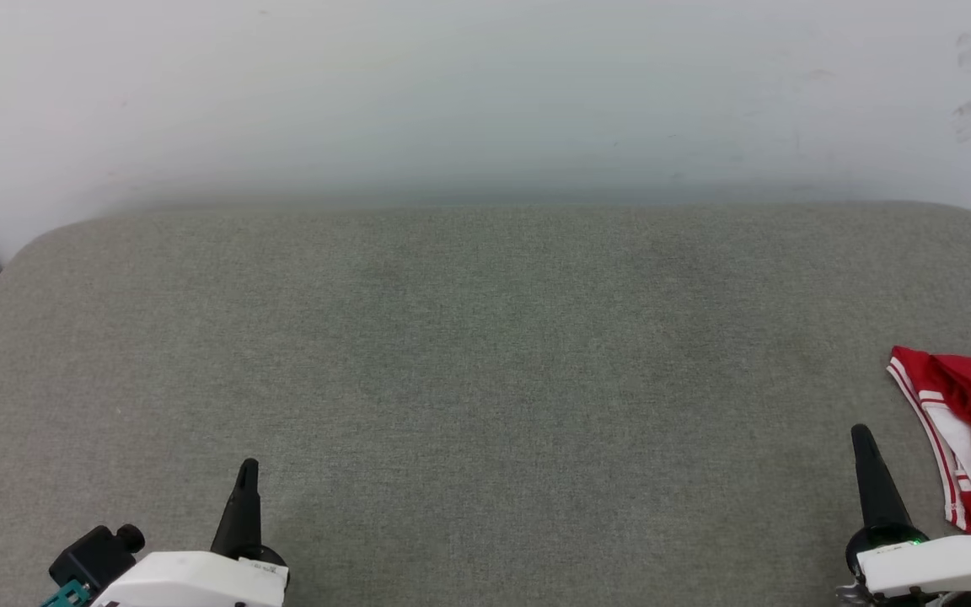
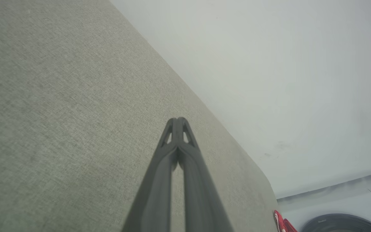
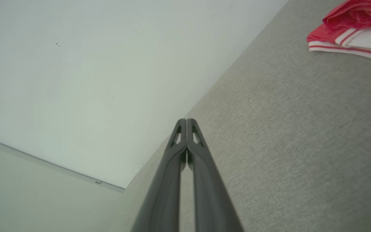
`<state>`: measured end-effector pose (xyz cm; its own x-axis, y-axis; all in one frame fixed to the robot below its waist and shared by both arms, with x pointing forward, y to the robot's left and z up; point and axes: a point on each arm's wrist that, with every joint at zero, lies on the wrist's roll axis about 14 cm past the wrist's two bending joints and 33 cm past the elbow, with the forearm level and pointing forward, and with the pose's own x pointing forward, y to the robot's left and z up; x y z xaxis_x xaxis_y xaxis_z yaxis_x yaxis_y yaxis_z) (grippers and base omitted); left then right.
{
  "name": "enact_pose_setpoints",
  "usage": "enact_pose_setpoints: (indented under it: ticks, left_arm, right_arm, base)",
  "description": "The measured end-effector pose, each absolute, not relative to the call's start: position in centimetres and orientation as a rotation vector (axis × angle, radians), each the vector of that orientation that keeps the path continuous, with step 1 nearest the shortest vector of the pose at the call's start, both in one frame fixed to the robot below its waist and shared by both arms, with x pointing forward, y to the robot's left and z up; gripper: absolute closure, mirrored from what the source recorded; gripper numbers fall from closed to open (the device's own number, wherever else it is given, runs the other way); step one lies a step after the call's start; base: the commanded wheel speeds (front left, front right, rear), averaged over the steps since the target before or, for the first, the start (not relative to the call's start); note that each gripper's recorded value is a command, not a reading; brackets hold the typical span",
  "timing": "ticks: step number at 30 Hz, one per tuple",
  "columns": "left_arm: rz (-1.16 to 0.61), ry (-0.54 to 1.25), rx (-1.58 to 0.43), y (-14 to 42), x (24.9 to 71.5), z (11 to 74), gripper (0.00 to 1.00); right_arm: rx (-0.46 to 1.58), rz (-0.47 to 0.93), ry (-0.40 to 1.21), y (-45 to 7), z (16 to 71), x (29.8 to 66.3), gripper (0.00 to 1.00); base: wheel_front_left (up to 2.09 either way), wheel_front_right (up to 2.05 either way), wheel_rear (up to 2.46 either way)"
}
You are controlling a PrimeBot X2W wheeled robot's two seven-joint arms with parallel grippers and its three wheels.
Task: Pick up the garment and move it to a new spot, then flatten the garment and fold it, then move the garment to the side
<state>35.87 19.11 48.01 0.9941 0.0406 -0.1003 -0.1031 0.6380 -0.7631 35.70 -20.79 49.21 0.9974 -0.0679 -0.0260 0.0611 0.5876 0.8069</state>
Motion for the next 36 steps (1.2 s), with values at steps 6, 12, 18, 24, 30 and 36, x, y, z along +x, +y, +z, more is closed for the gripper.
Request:
enact_pose_setpoints:
  ticks: [6,12,18,24,30,36]
  left_arm:
    - [0.08,0.078,-0.951,19.2,36.1,48.1,1.0]
    - [0.08,0.081,-1.022,19.2,36.3,48.1,1.0]
    - [0.072,0.075,-1.09,19.3,36.7,48.4,1.0]
    - [0.07,0.07,-1.154,19.4,37.0,48.5,1.0]
    - [0.066,0.067,-1.215,19.5,37.2,48.6,1.0]
    - [0.055,0.058,-1.272,19.5,37.5,49.0,1.0]
  right_arm:
    - [1.009,-0.074,-0.003,-20.8,49.2,36.0,1.0]
    - [1.072,-0.067,-0.004,-20.7,49.4,36.4,1.0]
    - [1.134,-0.067,0.005,-20.6,49.3,36.6,1.0]
    - [1.192,-0.062,0.003,-20.5,49.5,36.9,1.0]
    - [1.247,-0.057,0.005,-20.5,49.6,37.2,1.0]
    - [1.298,-0.051,0.009,-20.4,49.6,37.4,1.0]
  base:
    - [0.0,0.0,0.0]
    - [0.0,0.0,0.0]
    - [0.0,0.0,0.0]
    - [0.0,0.0,0.0]
    - [0.0,0.0,0.0]
    - [0.0,0.0,0.0]
